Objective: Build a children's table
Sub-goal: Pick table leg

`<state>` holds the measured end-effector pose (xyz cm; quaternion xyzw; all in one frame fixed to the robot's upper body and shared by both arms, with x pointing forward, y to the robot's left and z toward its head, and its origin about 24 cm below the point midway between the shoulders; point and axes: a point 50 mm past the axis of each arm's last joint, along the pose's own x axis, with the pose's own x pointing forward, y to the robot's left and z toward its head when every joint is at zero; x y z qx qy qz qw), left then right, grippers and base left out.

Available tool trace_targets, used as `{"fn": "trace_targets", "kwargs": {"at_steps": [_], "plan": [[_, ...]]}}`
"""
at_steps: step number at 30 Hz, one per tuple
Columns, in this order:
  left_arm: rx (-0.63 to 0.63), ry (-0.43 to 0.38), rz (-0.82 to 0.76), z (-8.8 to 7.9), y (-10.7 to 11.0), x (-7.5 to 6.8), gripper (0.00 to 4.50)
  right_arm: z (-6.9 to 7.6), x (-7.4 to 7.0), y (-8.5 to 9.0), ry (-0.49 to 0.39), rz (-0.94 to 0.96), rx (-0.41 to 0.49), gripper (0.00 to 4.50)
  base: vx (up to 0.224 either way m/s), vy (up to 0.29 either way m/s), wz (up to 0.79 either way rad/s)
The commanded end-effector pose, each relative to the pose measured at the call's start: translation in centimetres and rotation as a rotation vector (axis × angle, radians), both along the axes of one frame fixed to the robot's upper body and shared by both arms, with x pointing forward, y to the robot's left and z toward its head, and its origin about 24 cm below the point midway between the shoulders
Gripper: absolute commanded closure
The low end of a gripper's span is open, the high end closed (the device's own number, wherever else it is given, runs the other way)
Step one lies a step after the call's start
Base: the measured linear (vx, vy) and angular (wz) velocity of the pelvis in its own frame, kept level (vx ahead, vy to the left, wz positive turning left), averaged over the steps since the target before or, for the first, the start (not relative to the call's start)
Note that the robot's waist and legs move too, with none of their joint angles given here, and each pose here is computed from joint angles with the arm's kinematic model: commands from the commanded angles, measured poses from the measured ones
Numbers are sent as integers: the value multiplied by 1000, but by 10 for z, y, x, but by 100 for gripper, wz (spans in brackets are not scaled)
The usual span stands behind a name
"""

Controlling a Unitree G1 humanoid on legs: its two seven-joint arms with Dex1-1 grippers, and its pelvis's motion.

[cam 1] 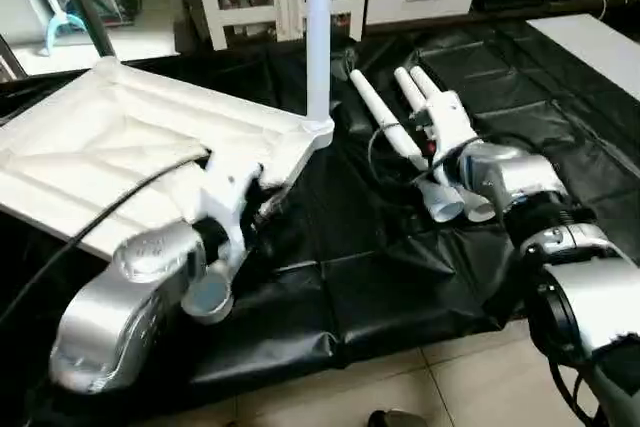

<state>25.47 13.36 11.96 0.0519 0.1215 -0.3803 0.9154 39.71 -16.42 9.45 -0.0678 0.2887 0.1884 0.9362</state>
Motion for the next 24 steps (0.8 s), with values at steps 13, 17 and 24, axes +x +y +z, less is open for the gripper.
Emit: {"fn": "trace_targets", "kwargs": {"at_steps": [13, 17, 24], "plan": [[32, 38, -108, 3, -5, -15, 294, -4, 1, -6, 32, -30, -85, 6, 0, 0, 0], [33, 38, -98, 3, -5, -15, 294, -8, -1, -10, 54, -50, -90, 6, 0, 0, 0], [24, 34, -66, 4, -4, -14, 294, -10, -3, -16, 73, -57, -103, 22, 0, 0, 0]]}}
